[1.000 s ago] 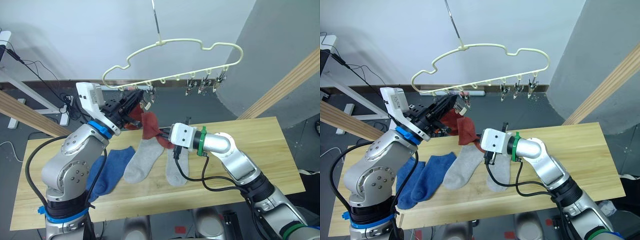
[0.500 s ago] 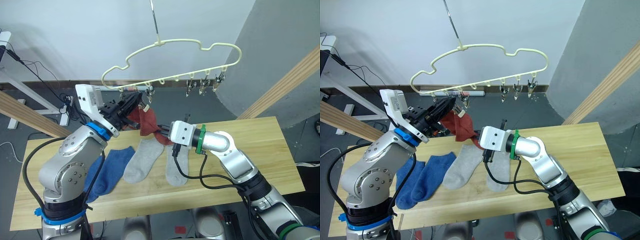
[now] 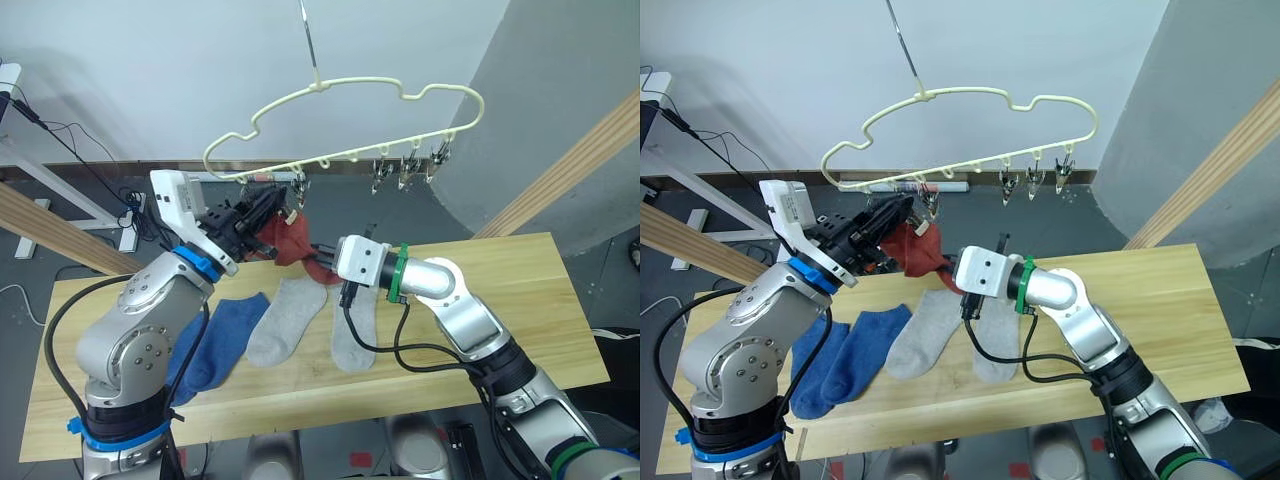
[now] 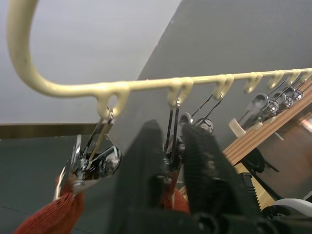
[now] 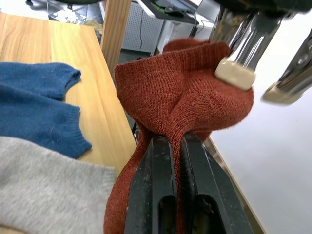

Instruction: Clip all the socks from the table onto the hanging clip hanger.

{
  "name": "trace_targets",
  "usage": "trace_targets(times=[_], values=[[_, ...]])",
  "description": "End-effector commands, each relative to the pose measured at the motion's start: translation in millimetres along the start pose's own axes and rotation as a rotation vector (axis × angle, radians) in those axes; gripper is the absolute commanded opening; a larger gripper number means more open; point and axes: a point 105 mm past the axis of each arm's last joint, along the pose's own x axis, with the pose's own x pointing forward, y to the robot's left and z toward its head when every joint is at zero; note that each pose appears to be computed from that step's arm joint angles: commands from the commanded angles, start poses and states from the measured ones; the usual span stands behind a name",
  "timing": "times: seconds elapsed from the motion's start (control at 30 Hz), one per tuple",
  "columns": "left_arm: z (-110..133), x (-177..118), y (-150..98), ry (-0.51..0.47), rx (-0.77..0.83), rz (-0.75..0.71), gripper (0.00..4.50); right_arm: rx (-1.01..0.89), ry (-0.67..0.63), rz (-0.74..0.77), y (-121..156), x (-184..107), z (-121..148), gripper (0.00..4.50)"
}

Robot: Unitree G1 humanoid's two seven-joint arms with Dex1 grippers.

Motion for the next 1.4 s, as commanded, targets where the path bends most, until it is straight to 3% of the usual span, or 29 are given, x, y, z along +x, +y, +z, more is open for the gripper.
trace_targets(times=[0.03,0.13,0.17,0.3,0.43,0.6,0.67,0.9,1.4], values=[[7,-3,-7,-0.023,0.018,-0.022,2.22,-0.029,-0.047,-0.008,-3,1,12,0.00],[5,-5,-6,-0.016,0.021,-0.023,3.10,0.040,-0.067,0.024,1,2,14,0.00],[4,-6,-6,-0.011,0.031,-0.022,3.42,0.045,-0.061,0.029,2,3,13,0.26],[2,-11,-2,0.002,0.082,0.004,3.44,0.013,-0.014,0.063,7,2,6,1.44],[1,-13,2,-0.005,0.154,0.034,3.44,0.031,0.019,0.071,7,-11,-1,1.44],[1,-18,2,-0.051,0.332,0.070,3.44,0.041,0.064,0.085,2,-47,-4,1.44],[-1,-20,-9,-0.063,0.388,0.016,3.44,0.051,0.069,0.084,-4,-63,0,1.44],[-13,-15,-25,-0.109,0.363,0.008,3.44,0.116,0.102,0.021,-34,-115,15,1.44],[-30,-1,-28,-0.164,0.346,0.118,3.44,0.158,0.128,-0.040,-44,-130,25,1.44]])
